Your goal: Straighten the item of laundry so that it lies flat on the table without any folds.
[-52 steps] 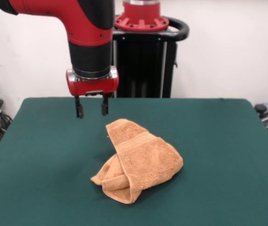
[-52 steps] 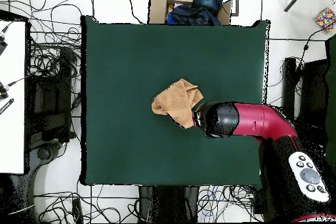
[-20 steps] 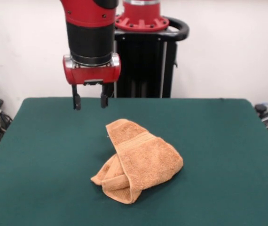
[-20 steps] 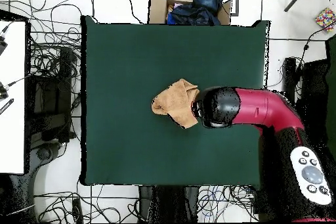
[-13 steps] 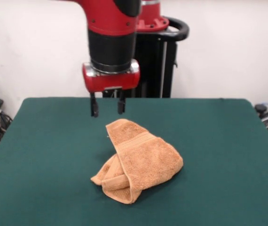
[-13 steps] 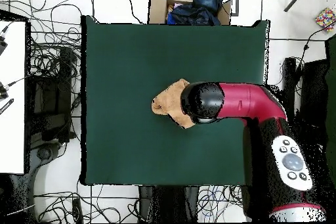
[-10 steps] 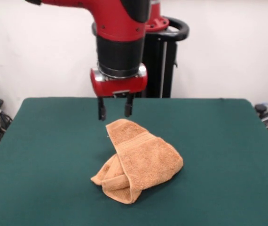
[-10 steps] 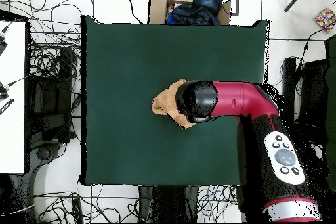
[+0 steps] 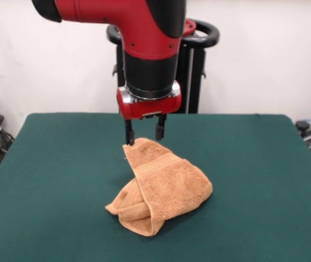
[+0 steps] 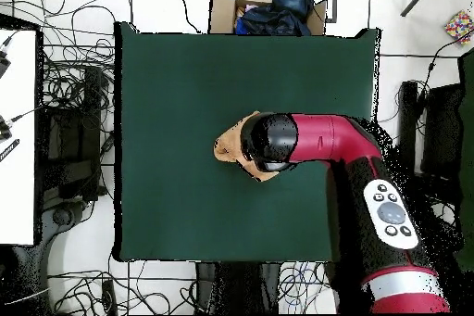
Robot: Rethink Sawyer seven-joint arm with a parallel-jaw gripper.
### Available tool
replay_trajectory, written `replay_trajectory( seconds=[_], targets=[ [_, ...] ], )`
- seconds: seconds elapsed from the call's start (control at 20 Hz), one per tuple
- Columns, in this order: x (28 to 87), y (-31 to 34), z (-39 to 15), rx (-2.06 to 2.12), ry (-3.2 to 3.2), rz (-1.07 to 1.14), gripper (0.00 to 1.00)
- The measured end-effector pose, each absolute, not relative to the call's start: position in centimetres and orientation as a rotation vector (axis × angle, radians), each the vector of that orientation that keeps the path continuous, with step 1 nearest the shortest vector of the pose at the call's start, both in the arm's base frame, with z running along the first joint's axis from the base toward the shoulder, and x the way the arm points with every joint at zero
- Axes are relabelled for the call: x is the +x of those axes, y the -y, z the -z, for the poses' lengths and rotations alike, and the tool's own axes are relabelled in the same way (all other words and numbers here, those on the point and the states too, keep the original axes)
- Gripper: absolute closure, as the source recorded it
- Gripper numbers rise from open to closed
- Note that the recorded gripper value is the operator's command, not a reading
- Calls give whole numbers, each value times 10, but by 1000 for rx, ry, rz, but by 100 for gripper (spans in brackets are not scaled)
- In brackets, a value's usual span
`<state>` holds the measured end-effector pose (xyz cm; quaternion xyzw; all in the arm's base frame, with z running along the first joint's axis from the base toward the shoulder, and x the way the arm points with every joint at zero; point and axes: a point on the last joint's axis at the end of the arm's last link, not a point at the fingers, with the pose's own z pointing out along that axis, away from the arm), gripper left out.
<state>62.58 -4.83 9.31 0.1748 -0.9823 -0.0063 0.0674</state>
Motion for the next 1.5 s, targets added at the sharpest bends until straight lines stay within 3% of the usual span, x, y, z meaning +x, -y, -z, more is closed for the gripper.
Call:
replay_trajectory(
  seconds=[0.8, 1.5],
  targets=[
    [627, 86, -120, 429, 3008, -2, 0],
    [629, 79, -123, 445, 3010, -6, 0]
  ],
)
